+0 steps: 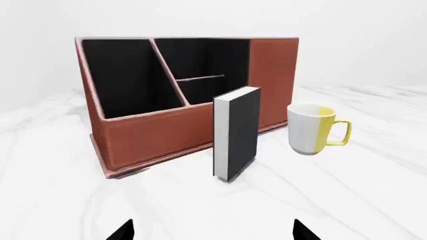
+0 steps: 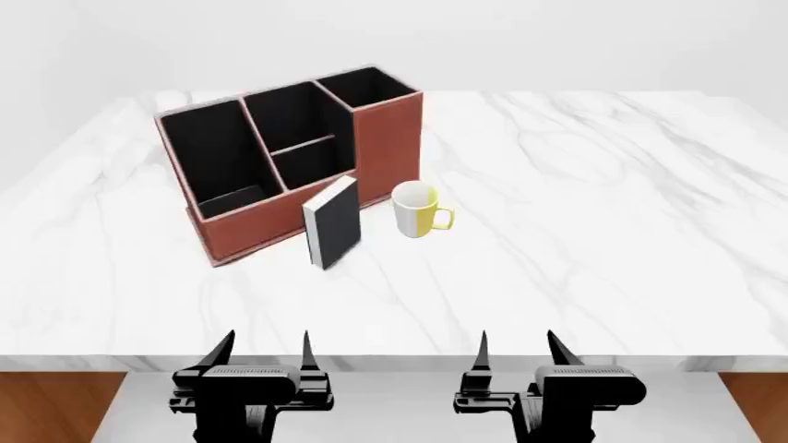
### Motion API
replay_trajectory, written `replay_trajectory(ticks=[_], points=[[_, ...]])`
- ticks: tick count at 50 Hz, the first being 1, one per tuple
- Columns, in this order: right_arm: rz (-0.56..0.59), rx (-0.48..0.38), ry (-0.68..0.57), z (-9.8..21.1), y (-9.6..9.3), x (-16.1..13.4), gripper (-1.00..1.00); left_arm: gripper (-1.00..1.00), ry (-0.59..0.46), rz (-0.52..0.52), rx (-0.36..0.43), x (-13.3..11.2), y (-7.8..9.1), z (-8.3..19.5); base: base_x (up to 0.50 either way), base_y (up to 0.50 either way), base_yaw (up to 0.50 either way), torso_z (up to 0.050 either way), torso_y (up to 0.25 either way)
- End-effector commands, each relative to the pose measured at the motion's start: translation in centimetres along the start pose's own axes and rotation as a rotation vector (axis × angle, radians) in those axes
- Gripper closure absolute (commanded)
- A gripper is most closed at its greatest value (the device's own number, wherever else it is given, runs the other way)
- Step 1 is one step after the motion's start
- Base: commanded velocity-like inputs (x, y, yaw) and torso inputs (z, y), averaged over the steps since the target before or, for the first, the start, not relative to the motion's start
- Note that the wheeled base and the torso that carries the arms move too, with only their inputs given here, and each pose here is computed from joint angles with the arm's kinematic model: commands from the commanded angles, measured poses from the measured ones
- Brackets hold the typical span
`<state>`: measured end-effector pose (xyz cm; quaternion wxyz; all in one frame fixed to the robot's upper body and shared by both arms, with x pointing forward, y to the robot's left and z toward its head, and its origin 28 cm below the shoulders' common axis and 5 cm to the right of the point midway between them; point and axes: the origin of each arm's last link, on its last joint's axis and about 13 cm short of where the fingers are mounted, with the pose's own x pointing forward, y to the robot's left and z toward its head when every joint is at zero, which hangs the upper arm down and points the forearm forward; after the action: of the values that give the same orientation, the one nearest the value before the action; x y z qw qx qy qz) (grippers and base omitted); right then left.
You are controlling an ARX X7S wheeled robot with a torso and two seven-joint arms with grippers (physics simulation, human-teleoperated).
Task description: Pick up the book and place it in the right compartment of the caddy.
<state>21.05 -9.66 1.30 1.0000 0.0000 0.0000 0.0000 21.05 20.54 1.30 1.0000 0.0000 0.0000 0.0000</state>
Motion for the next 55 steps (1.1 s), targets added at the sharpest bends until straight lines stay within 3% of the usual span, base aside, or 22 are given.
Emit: replay_trajectory(ticks=[1, 25, 26, 27, 47, 51, 52, 55], points=[[0.004, -0.002, 0.004, 0.0, 0.1, 0.0, -1.0, -1.0, -0.002, 0.002, 0.009, 0.0, 0.0, -0.2, 0.0, 0.0, 0.0, 0.0, 0.0], [-0.003, 0.003, 0.01, -0.1, 0.0, 0.0, -1.0, -1.0, 0.002, 0.004, 0.023, 0.0, -0.1, -0.2, 0.0, 0.0, 0.0, 0.0, 0.0], [-0.002, -0.014, 0.041, -0.8, 0.2, -0.1, -1.0, -1.0, 0.036, 0.006, 0.055, 0.3, 0.1, -1.2, 0.0, 0.0, 0.0, 0.0, 0.0], [-0.003, 0.003, 0.011, -0.1, 0.0, 0.0, -1.0, -1.0, -0.001, 0.001, 0.033, -0.1, -0.1, -0.1, 0.0, 0.0, 0.0, 0.0, 0.0], [0.003, 0.003, 0.012, -0.1, 0.1, -0.1, -1.0, -1.0, -0.004, 0.0, 0.034, -0.1, -0.2, 0.0, 0.0, 0.0, 0.0, 0.0, 0.0], [-0.003, -0.001, -0.028, 0.5, 0.1, -0.1, -1.0, -1.0, -0.067, 0.014, 0.054, -0.2, -0.1, 1.0, 0.0, 0.0, 0.0, 0.0, 0.0], [-0.008, -0.048, -0.133, 1.5, 0.1, -0.3, -1.0, -1.0, -0.16, 0.03, 0.172, -0.3, -0.1, 2.2, 0.0, 0.0, 0.0, 0.0, 0.0], [-0.008, -0.022, -0.231, 3.2, 0.1, -0.7, -1.0, -1.0, -0.259, 0.047, 0.132, -0.8, -0.2, 4.1, 0.0, 0.0, 0.0, 0.0, 0.0]])
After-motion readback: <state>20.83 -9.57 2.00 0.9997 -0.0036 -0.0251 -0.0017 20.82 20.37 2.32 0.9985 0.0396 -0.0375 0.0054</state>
